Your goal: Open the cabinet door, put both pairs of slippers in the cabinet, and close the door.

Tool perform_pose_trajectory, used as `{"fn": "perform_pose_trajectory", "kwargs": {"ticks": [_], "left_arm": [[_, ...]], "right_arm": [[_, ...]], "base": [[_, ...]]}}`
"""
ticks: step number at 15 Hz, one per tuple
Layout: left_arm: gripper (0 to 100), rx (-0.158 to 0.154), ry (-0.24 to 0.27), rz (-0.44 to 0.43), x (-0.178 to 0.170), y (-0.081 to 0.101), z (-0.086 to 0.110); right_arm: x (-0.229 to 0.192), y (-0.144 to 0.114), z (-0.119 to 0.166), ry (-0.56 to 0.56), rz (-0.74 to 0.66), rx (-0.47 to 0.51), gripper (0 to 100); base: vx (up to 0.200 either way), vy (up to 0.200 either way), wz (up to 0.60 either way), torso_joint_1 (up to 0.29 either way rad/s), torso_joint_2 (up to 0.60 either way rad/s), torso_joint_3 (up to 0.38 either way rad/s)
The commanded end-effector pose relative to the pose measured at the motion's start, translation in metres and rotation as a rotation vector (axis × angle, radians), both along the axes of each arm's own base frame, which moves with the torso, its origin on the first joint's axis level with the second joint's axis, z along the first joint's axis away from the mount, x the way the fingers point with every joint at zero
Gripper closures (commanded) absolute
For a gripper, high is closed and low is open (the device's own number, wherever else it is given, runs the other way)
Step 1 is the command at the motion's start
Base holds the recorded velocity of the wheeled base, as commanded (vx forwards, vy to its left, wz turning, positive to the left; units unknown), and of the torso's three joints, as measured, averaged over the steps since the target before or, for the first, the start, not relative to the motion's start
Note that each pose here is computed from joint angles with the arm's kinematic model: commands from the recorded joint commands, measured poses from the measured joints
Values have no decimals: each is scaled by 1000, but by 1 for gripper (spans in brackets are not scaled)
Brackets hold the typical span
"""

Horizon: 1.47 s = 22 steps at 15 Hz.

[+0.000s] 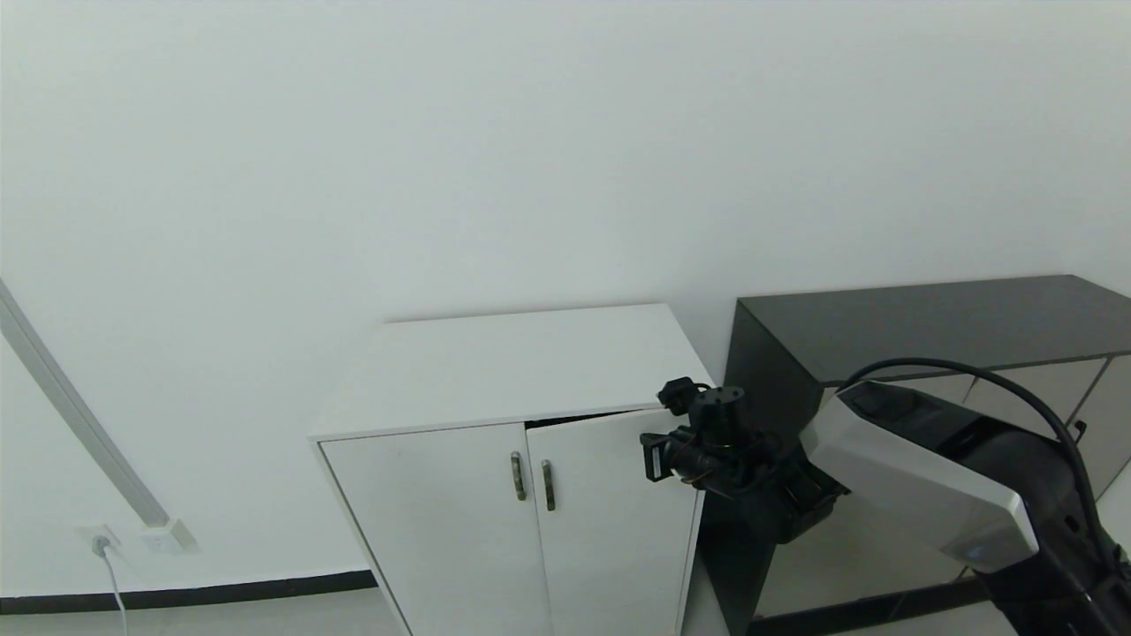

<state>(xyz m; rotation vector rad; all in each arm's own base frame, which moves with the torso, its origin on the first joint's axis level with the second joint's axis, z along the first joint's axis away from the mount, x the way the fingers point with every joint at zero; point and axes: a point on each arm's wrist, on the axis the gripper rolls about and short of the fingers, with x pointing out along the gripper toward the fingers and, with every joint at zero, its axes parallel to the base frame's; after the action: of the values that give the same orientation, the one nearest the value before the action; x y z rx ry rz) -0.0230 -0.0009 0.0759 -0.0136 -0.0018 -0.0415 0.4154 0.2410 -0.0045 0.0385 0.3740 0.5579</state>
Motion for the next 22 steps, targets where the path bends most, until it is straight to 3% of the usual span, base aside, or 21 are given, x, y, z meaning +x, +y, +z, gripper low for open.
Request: {"fn": "perform_pose_trajectory", "kwargs": {"ticks": [1, 14, 22], "left_arm": [[100, 0, 2, 0, 0, 0, 0], [100, 0, 1, 0, 0, 0, 0], [100, 0, 1, 0, 0, 0, 0]], "right_arm": [[3, 1, 0, -4, -1, 2, 100], [7, 1, 5, -15, -6, 5, 100], [-23, -10, 25, -8, 7, 1, 100]], "base": [[0, 0, 0, 0, 0, 0], [0, 0, 0, 0, 0, 0], [0, 0, 0, 0, 0, 0]]}}
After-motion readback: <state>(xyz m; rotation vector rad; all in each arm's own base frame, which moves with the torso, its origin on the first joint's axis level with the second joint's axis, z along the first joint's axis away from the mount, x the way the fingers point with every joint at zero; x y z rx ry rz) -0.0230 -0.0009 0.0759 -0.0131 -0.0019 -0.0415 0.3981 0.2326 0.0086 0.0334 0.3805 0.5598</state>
